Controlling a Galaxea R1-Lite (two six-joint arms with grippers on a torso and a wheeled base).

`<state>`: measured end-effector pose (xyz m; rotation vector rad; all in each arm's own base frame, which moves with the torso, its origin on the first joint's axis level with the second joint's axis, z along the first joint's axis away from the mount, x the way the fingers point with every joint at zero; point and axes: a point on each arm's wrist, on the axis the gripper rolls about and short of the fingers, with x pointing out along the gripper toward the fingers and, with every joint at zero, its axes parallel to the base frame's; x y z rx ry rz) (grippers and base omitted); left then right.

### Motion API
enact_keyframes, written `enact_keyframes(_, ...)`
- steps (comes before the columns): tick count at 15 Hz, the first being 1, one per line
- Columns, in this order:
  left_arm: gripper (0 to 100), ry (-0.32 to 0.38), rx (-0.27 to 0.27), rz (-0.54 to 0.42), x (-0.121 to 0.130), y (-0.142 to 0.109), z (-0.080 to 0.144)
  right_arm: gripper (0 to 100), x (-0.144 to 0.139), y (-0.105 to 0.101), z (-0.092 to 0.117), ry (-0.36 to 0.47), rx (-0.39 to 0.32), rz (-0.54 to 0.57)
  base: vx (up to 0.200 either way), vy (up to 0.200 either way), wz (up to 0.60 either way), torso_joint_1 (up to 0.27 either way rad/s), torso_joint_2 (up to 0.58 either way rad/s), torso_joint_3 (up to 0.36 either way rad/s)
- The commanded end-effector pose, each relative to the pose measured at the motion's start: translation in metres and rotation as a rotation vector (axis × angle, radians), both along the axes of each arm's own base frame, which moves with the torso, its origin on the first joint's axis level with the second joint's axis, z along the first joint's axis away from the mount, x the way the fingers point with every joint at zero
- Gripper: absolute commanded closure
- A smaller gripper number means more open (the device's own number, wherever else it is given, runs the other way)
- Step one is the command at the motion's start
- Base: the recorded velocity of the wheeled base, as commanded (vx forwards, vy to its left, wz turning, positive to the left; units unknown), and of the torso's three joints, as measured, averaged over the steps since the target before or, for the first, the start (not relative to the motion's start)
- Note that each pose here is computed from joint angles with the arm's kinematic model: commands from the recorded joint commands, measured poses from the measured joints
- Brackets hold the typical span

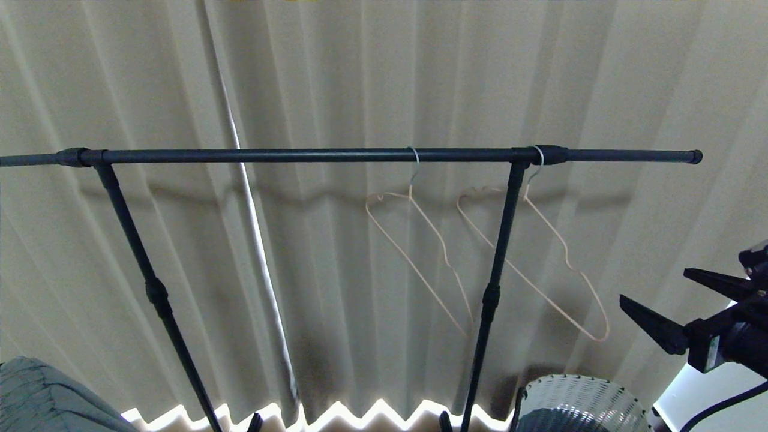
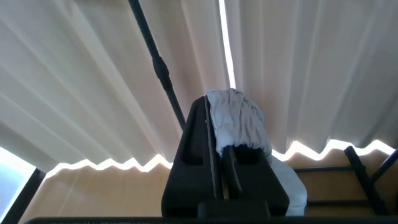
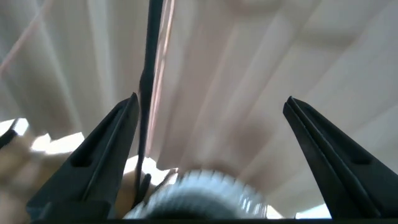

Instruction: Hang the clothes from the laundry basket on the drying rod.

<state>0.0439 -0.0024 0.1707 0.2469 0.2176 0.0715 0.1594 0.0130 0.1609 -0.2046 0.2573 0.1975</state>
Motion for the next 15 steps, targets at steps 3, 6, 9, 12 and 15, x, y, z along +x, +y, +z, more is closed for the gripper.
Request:
enact_keyframes(3, 100, 0.01, 0.009, -0.075, -0.001, -0.003, -0.004, 0, 0.03, 0.012, 0.055, 0.228, -0.004, 0.084, 0.0, 0.0, 0.0, 0.0, 0.0, 0.0)
enact_keyframes(6, 100, 0.011, 0.013, -0.09, -0.001, -0.004, -0.004, 0, 0.046, 0.017, 0.06, 0.29, -0.014, 0.098, 0.0, 0.0, 0.0, 0.0, 0.0, 0.0)
enact_keyframes(9, 100, 0.013, 0.013, -0.09, -0.001, -0.004, -0.005, 0, 0.088, 0.035, 0.044, 0.401, -0.051, 0.11, 0.0, 0.0, 0.0, 0.0, 0.0, 0.0)
enact_keyframes(12, 100, 0.014, 0.014, -0.09, -0.001, -0.004, -0.005, 0, 0.115, 0.052, 0.032, 0.452, -0.024, 0.091, 0.0, 0.0, 0.0, 0.0, 0.0, 0.0)
enact_keyframes(15, 100, 0.016, 0.014, -0.09, -0.001, -0.004, -0.005, 0, 0.139, 0.062, 0.027, 0.468, 0.008, 0.026, 0.0, 0.0, 0.0, 0.0, 0.0, 0.0)
